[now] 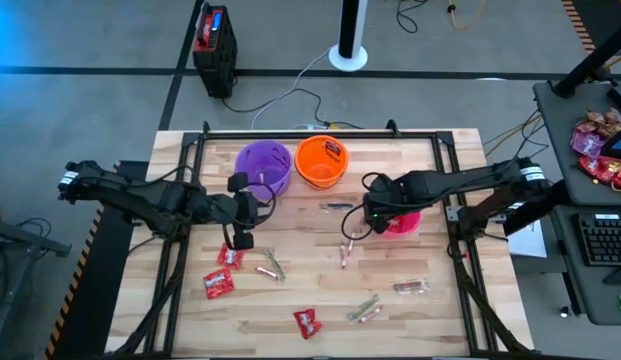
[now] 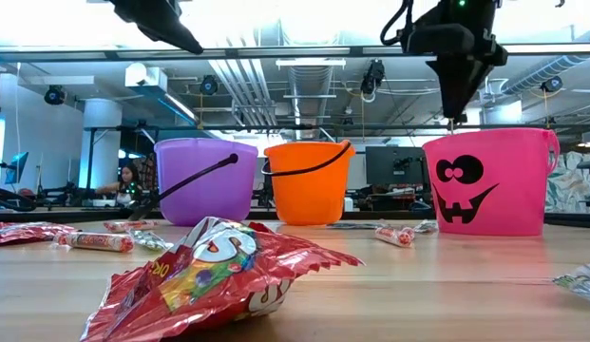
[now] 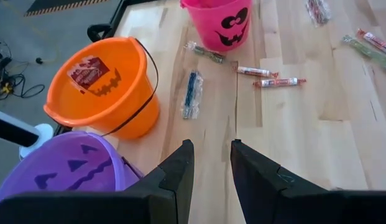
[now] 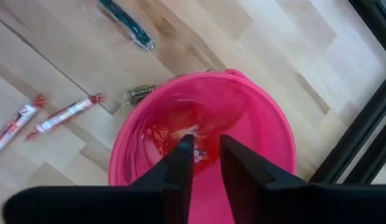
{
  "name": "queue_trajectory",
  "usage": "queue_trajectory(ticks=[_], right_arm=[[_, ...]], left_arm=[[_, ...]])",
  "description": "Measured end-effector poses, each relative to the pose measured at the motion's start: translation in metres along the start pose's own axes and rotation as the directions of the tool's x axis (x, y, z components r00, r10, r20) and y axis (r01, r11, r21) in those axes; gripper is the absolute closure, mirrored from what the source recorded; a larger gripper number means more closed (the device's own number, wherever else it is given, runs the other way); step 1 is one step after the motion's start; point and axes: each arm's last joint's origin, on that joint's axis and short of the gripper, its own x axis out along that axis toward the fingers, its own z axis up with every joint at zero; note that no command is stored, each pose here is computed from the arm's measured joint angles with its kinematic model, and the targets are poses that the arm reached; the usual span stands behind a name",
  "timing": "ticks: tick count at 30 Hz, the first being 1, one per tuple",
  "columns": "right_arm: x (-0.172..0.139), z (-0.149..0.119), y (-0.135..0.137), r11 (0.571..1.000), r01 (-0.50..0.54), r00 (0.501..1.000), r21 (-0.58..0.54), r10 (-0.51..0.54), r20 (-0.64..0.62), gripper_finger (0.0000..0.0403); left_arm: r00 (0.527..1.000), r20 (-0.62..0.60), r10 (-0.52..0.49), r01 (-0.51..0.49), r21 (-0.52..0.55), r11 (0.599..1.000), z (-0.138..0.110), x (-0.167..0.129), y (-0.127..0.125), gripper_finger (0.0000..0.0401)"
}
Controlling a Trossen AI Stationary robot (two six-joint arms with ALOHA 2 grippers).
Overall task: Sort candy by brand, put in halloween buckets
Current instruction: Put the white candy into the violet bucket
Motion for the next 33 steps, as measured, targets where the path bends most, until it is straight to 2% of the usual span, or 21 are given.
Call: queue_trajectory(ticks=[5,7,9,12,15,18,22,25,28,30,33], right_arm=[[0.001,0.002,0.001,0.998,0.043,0.998,-0.047,-0.041,0.053,0.0278],[0.001,0.005,0.0,0.993,0.082,0.99,-0.086,-0.072,0.118,0.0264],[0.001,0.013,0.001,0.987,0.108,0.975,-0.119,-0.082,0.208,0.0254],[0.002,0.03,0.003,0.981,0.084,0.95,-0.175,-0.025,0.311,0.0246],[0.004,0.05,0.004,0.962,0.027,0.919,-0.273,0.084,0.386,0.0243],[0.005,0.072,0.0,0.921,-0.07,0.874,-0.383,0.241,0.421,0.0243],[0.009,0.098,-0.018,0.876,-0.124,0.805,-0.465,0.363,0.469,0.0243],[0.016,0.112,-0.036,0.884,-0.113,0.794,-0.454,0.355,0.493,0.0243],[0.023,0.117,-0.054,0.897,-0.086,0.816,-0.433,0.313,0.486,0.0243],[0.024,0.118,-0.066,0.903,-0.068,0.831,-0.424,0.287,0.477,0.0243],[0.023,0.123,-0.087,0.918,-0.036,0.829,-0.395,0.248,0.501,0.0243]], left_arm=[[0.996,-0.086,0.008,-0.016,-0.089,0.996,-0.008,-0.002,0.001,0.031],[0.988,-0.152,0.018,-0.049,-0.208,0.977,-0.014,-0.004,0.003,0.031],[0.97,-0.24,0.029,-0.111,-0.337,0.935,-0.021,-0.006,0.005,0.031],[0.919,-0.392,0.028,-0.209,-0.426,0.88,-0.036,-0.005,0.007,0.031],[0.877,-0.475,0.078,-0.302,-0.417,0.857,-0.048,0.005,0.008,0.0309],[0.879,-0.466,0.101,-0.326,-0.433,0.84,-0.054,0.022,0.009,0.0302],[0.893,-0.442,0.086,-0.293,-0.425,0.857,-0.068,0.036,-0.001,0.0285],[0.898,-0.424,0.113,-0.309,-0.428,0.849,-0.093,0.046,-0.009,0.0271],[0.92,-0.377,0.106,-0.286,-0.463,0.839,-0.11,0.052,-0.014,0.026],[0.933,-0.348,0.089,-0.254,-0.463,0.849,-0.114,0.055,-0.016,0.0257],[0.926,-0.367,0.088,-0.254,-0.434,0.864,-0.128,0.059,-0.017,0.0256]])
